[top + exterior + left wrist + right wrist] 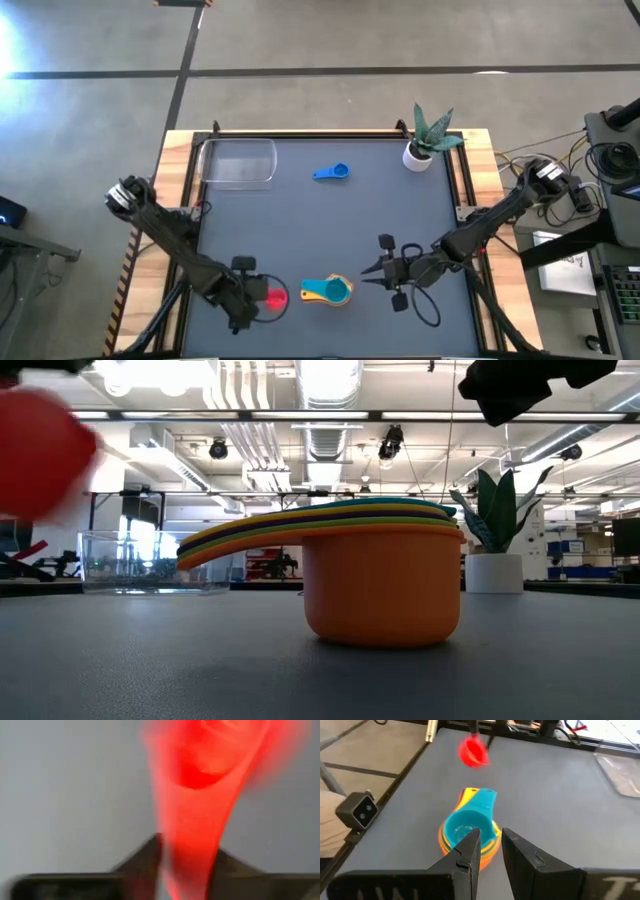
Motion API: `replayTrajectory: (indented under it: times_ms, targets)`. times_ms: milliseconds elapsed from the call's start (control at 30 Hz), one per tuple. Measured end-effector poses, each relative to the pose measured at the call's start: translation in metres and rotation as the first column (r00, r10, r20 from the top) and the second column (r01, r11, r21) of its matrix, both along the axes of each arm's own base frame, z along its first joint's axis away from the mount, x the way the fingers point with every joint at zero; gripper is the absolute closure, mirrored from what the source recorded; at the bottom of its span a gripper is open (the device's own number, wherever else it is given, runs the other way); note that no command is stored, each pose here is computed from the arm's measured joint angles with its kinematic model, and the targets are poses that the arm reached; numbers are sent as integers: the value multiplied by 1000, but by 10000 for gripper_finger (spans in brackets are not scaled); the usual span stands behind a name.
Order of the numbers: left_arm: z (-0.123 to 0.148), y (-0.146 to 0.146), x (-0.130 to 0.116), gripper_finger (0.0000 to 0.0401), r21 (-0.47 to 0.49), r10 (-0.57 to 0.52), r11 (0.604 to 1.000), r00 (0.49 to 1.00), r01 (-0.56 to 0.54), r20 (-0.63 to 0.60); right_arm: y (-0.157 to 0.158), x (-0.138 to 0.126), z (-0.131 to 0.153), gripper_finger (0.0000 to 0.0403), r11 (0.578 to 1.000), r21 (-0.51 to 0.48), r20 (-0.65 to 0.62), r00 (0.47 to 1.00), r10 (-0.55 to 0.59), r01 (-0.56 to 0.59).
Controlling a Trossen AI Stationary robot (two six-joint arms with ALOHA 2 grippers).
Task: Nest measuring cups in basket
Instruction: Stack the red measuring cup on top of the light blue measuring cup
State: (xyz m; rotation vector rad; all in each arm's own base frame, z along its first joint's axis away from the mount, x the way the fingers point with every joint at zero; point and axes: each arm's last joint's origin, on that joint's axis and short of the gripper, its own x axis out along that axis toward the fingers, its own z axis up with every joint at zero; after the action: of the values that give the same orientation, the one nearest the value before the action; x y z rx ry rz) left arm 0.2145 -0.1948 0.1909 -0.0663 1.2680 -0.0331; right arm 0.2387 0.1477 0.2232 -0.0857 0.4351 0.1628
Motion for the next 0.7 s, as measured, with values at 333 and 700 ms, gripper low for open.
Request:
replayTrajectory:
  times_ms: [333,700]
  targets:
    - [49,14,35,400,112,-46,993,989,31,137,-15,-19,26,335,999,6,34,998,-54,53]
    - [58,29,50,401,253,-51,967,975,-6,218,-23,-30,27,335,997,-4,38,996,-77,77]
